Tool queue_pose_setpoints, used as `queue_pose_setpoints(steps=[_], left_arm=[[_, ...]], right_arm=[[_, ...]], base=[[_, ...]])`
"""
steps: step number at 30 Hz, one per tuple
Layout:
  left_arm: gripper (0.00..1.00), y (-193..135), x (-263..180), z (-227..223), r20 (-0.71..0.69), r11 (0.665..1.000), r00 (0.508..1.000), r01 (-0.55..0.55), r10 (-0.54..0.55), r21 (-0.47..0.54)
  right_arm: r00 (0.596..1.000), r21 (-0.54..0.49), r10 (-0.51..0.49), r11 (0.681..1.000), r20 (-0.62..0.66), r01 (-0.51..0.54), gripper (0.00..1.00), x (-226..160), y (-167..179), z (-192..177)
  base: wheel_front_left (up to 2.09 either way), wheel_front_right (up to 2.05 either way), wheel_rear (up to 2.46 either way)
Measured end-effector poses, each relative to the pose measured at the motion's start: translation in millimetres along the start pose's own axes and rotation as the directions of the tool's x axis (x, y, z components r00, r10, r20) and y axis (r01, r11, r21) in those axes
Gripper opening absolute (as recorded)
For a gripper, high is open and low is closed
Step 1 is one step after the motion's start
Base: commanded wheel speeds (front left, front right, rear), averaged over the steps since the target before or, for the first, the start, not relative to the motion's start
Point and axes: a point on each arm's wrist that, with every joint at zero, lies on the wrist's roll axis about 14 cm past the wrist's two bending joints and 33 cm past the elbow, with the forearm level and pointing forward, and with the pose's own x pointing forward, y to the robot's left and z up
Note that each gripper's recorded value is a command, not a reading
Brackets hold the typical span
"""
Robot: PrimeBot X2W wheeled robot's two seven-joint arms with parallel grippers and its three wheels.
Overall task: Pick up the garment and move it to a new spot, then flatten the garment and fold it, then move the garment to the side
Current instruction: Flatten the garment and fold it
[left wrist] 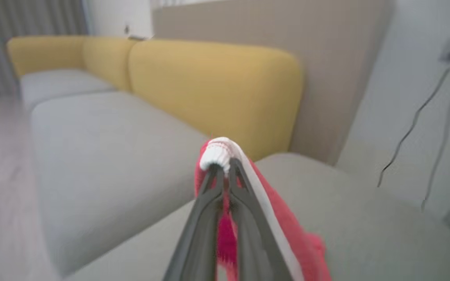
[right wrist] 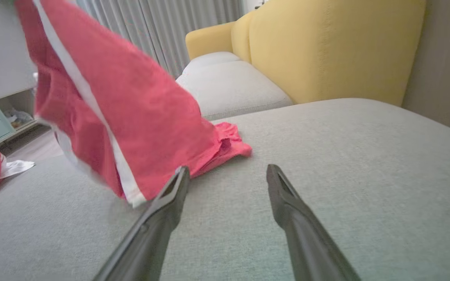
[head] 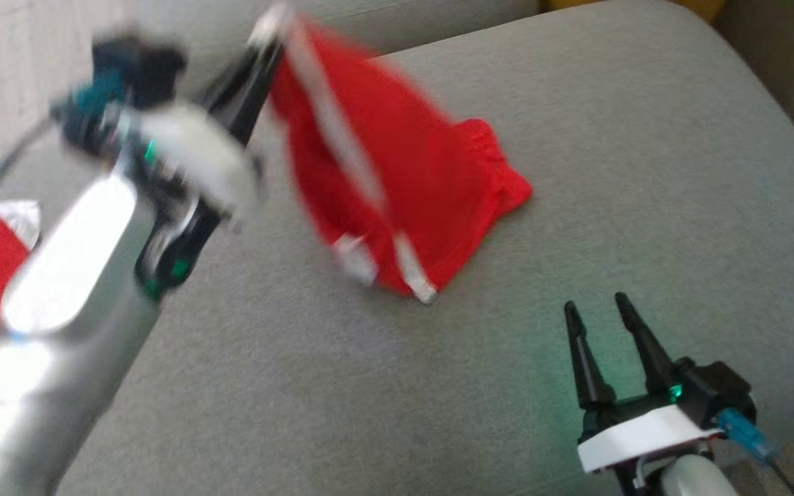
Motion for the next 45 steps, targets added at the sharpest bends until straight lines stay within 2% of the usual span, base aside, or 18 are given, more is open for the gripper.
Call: queue_pose_setpoints(steps=[4,6,10,16,22,29,32,33,37,40,43,45], left_arm=[[0.0,50,-35,-83,-0.169,0.99,0.975,-0.142,0.141,0.006],[0.0,64,-46,-101,-0.198,0.984,0.964,-0.178,0.177,0.01],[0.0,79,-51,-104,-0.179,0.98,0.964,-0.201,0.198,0.003],[0.0,92,-54,-110,-0.175,0.975,0.96,-0.224,0.219,-0.009],[0.0,95,-56,-117,-0.186,0.973,0.957,-0.231,0.224,-0.015],[0.0,95,-56,-119,-0.19,0.975,0.958,-0.221,0.216,-0.006],[0.0,94,-56,-121,-0.194,0.976,0.958,-0.217,0.211,-0.008],[0.0,94,-57,-121,-0.194,0.976,0.958,-0.217,0.211,-0.008],[0.0,95,-57,-123,-0.199,0.976,0.957,-0.218,0.212,-0.008],[0.0,96,-57,-125,-0.202,0.976,0.956,-0.217,0.211,-0.008],[0.0,97,-57,-123,-0.195,0.976,0.957,-0.218,0.213,-0.003],[0.0,99,-56,-120,-0.188,0.976,0.959,-0.219,0.214,-0.005]], right_arm=[[0.995,0.006,0.065,0.998,-0.079,-0.064,1.0,6,20,-24],[0.986,0.008,0.111,0.994,-0.127,-0.111,1.0,10,34,-38],[0.95,0.016,0.218,0.975,-0.224,-0.22,1.0,17,65,-67],[0.91,-0.001,0.33,0.94,-0.249,-0.341,1.0,43,97,-73],[0.878,-0.046,0.366,0.916,-0.309,-0.398,1.0,51,105,-89],[0.872,-0.059,0.368,0.912,-0.324,-0.407,0.98,59,104,-93],[0.87,-0.053,0.371,0.911,-0.325,-0.408,0.71,61,105,-93],[0.869,-0.05,0.371,0.912,-0.329,-0.408,0.66,61,105,-94],[0.866,-0.04,0.37,0.913,-0.337,-0.406,0.65,61,106,-97],[0.869,-0.041,0.372,0.913,-0.327,-0.406,0.47,67,107,-94],[0.874,-0.04,0.37,0.915,-0.315,-0.401,0.35,73,106,-90],[0.876,-0.039,0.367,0.916,-0.314,-0.398,0.16,74,105,-90]], base=[[0.0,0.0,0.0],[0.0,0.0,0.0],[0.0,0.0,0.0],[0.0,0.0,0.0],[0.0,0.0,0.0],[0.0,0.0,0.0],[0.0,0.0,0.0],[0.0,0.0,0.0],[0.0,0.0,0.0],[0.0,0.0,0.0],[0.0,0.0,0.0],[0.0,0.0,0.0]])
